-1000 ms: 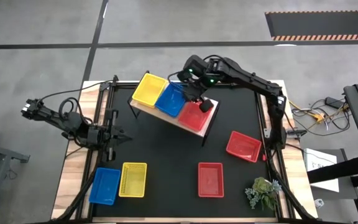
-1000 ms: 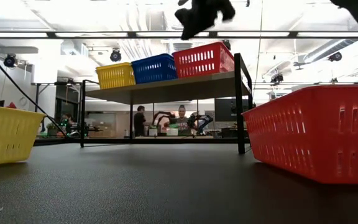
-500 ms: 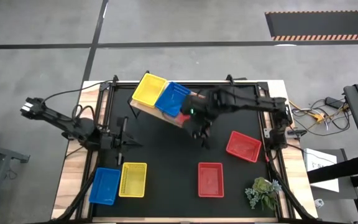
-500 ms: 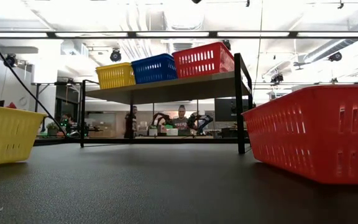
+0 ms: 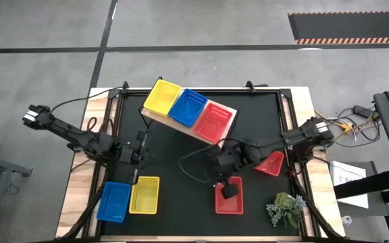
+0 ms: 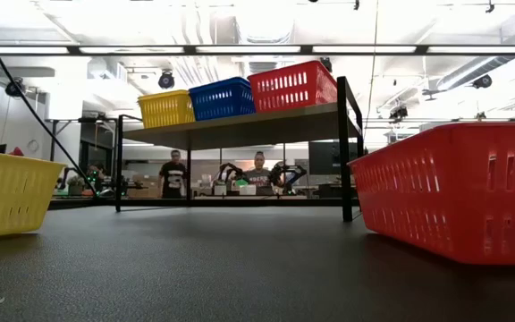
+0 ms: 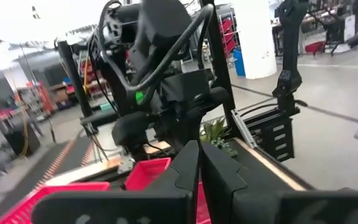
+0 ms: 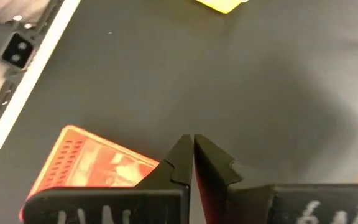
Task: Stack baskets on shelf by color
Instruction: Stack the yellow bin on top of the yellow bin on the shelf
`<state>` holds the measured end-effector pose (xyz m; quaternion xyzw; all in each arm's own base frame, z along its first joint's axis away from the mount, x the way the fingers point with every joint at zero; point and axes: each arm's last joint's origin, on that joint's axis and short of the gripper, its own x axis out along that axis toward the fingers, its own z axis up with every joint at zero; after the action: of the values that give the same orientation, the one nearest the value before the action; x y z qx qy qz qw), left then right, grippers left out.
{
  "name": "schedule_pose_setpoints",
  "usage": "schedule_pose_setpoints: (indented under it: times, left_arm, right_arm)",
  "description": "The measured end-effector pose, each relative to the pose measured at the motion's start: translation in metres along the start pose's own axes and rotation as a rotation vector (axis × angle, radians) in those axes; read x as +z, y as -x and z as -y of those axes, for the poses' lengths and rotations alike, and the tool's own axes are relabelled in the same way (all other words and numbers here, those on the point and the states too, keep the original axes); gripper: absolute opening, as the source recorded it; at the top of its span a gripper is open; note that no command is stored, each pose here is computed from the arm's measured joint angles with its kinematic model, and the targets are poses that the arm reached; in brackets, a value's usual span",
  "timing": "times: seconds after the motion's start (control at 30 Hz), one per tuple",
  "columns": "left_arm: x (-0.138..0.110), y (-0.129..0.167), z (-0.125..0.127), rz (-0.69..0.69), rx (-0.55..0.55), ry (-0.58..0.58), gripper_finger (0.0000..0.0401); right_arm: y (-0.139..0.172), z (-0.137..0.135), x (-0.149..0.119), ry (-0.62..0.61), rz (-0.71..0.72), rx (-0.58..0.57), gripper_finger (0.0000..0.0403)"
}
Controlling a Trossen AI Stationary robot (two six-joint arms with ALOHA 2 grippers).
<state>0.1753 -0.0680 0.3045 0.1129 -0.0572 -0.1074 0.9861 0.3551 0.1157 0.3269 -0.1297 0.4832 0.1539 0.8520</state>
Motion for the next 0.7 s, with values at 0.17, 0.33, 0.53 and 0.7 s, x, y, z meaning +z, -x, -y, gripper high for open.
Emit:
schedule_pose_setpoints:
  times: [0.17,0.33,0.53,0.7]
  left_arm:
    - [-0.005,-0.004,0.002,-0.025,-0.005,0.088,0.0000]
    - [-0.010,-0.009,0.004,-0.056,-0.011,0.133,0.0000]
    - [-0.017,-0.016,0.007,-0.095,-0.017,0.126,0.0000]
    - [-0.029,-0.018,0.010,-0.204,-0.034,0.107,0.0000]
  right_arm:
    - [0.006,-0.011,-0.013,-0.048,0.096,-0.126,0.0008]
    - [-0.003,-0.026,-0.028,-0.010,0.270,-0.191,0.0008]
    - [-0.016,-0.038,-0.047,0.013,0.430,-0.296,0.0008]
    - [-0.025,-0.042,-0.061,0.098,0.529,-0.316,0.0008]
